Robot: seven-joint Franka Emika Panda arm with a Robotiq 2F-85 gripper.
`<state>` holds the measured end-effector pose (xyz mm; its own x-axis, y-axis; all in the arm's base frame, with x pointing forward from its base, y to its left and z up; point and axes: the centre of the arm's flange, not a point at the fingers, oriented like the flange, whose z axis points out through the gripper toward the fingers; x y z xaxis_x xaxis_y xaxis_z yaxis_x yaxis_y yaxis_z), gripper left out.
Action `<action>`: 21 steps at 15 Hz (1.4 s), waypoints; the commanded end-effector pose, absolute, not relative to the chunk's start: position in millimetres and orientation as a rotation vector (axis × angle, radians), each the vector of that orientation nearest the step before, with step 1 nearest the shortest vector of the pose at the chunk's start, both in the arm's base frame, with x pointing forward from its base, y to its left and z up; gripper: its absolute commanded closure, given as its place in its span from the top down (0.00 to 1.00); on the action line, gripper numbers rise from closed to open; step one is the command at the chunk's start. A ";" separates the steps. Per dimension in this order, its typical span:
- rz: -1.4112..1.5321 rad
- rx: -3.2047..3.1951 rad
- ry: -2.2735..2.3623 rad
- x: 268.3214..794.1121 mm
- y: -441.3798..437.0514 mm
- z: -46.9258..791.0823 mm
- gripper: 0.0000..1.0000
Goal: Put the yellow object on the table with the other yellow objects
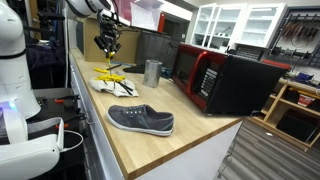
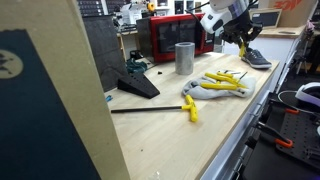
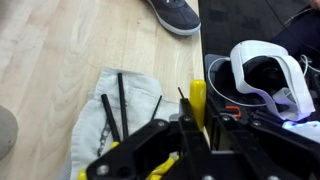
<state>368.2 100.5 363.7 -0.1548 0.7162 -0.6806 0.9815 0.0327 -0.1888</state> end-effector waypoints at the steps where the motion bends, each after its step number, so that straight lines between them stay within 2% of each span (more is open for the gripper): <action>1: -0.821 1.737 1.815 368.1 100.9 363.5 0.04; 2: -0.815 1.745 1.799 368.4 102.0 363.2 0.04; 3: -0.811 1.752 1.788 368.2 102.4 363.3 0.41; 4: -0.806 1.764 1.786 368.0 103.2 364.7 0.42; 12: -0.715 1.899 1.795 368.6 113.1 382.7 0.99; 21: -0.461 2.183 1.714 382.1 124.9 428.7 1.00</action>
<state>379.7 125.6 412.3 0.1620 0.8494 -0.5022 0.9829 -0.1838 0.0062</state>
